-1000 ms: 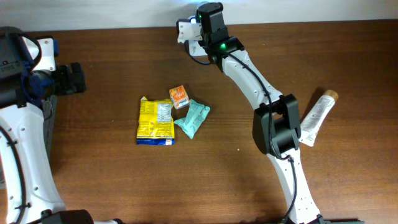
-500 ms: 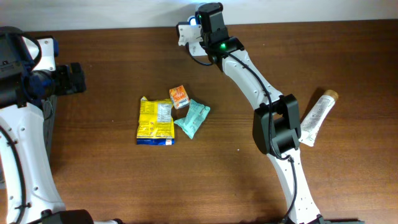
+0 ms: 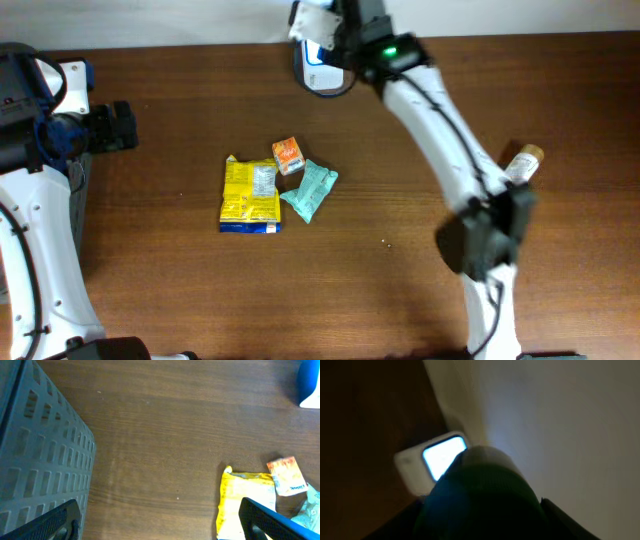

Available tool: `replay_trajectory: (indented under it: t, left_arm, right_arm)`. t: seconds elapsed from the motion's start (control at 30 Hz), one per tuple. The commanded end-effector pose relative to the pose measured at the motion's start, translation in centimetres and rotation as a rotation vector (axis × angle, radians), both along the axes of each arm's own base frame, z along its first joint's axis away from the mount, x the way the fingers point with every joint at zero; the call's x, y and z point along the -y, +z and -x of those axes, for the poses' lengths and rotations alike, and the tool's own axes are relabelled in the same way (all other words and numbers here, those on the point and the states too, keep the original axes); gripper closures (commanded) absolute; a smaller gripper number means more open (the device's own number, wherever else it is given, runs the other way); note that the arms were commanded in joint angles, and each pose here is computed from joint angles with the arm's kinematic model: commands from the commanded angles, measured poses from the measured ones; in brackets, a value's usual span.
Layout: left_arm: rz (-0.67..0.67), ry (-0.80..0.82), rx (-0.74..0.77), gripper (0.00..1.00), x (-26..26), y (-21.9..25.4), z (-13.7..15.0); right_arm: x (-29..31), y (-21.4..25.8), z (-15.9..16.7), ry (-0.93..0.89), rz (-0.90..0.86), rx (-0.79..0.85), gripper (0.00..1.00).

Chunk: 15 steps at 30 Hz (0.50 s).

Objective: Scan the item barcode
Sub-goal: 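Carry the jar right and set it down near the white tube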

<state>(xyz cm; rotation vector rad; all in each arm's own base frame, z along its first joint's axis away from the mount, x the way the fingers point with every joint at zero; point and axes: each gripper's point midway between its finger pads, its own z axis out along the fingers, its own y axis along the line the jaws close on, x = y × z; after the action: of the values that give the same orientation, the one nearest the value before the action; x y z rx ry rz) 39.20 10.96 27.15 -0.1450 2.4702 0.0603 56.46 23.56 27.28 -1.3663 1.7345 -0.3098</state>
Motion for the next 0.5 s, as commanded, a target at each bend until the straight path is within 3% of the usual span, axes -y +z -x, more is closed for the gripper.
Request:
replay_trajectory:
  t: [0.0, 0.13, 0.27, 0.47]
  left_arm:
    - [-0.005, -0.012, 0.000, 0.01, -0.1, 0.0, -0.1]
    - [-0.005, -0.012, 0.000, 0.01, -0.1, 0.0, -0.1]
    - [-0.004, -0.012, 0.000, 0.01, -0.1, 0.0, -0.1]
    - [-0.004, -0.012, 0.000, 0.01, -0.2, -0.1, -0.2]
  right_arm:
    - [1.1, 8.0, 7.2, 0.030, -0.188, -0.075, 0.44]
    - [4.3, 5.9, 11.8, -0.015, -0.119, -0.265, 0.53]
    - [8.0, 2.3, 13.7, -0.098, -0.061, -0.457, 0.53]
    - [16.3, -5.0, 11.0, -0.409, -0.146, -0.652, 0.50]
